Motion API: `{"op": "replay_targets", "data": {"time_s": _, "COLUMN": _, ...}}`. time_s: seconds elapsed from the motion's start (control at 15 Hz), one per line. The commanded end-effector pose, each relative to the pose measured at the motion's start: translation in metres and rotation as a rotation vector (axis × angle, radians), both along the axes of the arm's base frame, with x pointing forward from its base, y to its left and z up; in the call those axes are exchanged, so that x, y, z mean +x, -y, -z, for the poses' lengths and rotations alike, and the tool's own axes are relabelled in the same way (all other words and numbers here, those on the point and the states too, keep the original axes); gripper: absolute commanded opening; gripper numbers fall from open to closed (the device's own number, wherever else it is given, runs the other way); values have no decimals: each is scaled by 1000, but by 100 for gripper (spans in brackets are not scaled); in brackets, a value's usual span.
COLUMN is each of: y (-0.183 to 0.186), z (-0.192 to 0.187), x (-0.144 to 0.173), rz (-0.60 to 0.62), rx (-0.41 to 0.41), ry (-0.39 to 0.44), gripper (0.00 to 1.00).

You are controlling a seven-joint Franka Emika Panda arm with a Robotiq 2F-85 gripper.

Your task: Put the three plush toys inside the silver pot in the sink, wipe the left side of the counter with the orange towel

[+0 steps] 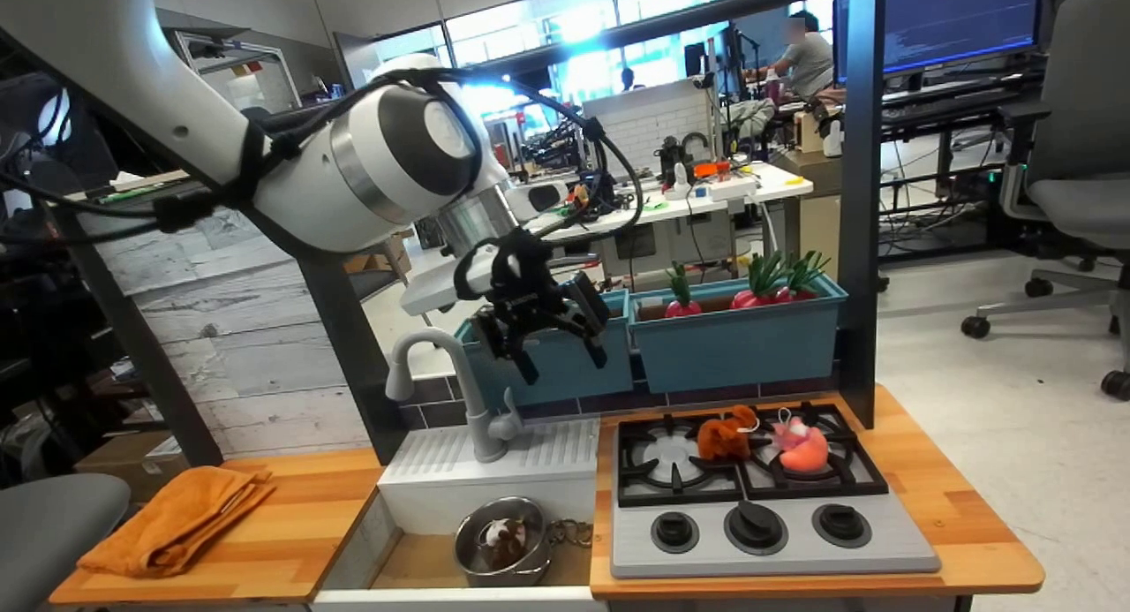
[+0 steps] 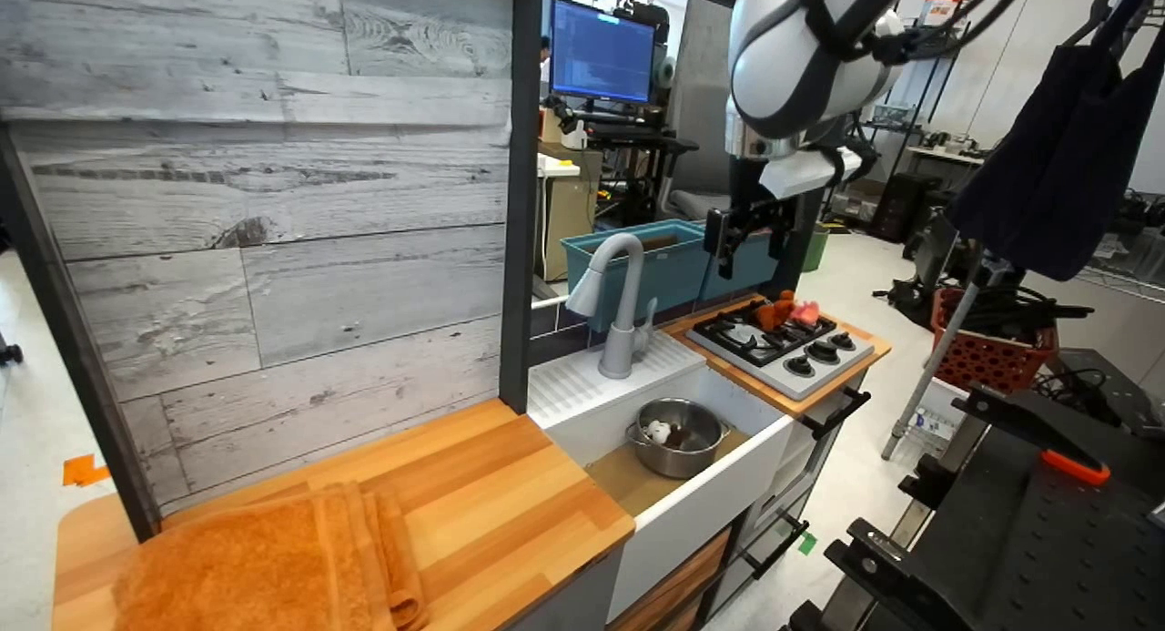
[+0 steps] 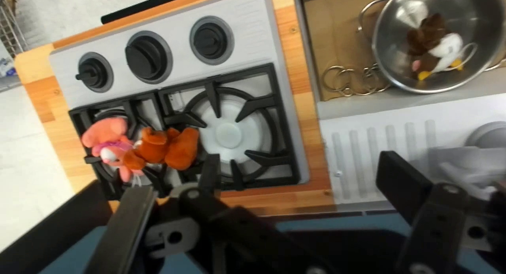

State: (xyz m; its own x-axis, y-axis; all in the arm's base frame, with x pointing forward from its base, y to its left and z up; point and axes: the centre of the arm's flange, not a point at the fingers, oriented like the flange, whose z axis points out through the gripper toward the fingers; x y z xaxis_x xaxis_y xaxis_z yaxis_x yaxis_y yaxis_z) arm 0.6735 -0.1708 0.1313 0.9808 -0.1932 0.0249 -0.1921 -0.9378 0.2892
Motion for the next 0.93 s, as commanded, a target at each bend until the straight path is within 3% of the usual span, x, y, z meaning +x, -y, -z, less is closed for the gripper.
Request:
{"op": "replay_targets", "data": {"time_s": 0.0, "y": 55, "z": 44, "x": 20, "rz": 147, "rx": -127, "ry": 33, "gripper": 100}}
{"op": "replay_targets", "data": {"time_s": 0.2, "y": 101, "z": 83, "x": 37, "rz": 297, "rx": -122, "ry": 10, "gripper": 100}}
{"op": "replay_targets", "data": {"time_s": 0.47, "y": 126, "z": 112, "x": 46, "rz": 450, "rx": -61, "ry": 16, "gripper": 100}}
{"op": "replay_targets", "data": {"time_s": 0.87, "y": 149, "z": 107, "x": 55, "rz": 568, "rx": -62, "ry": 119, "gripper": 100}}
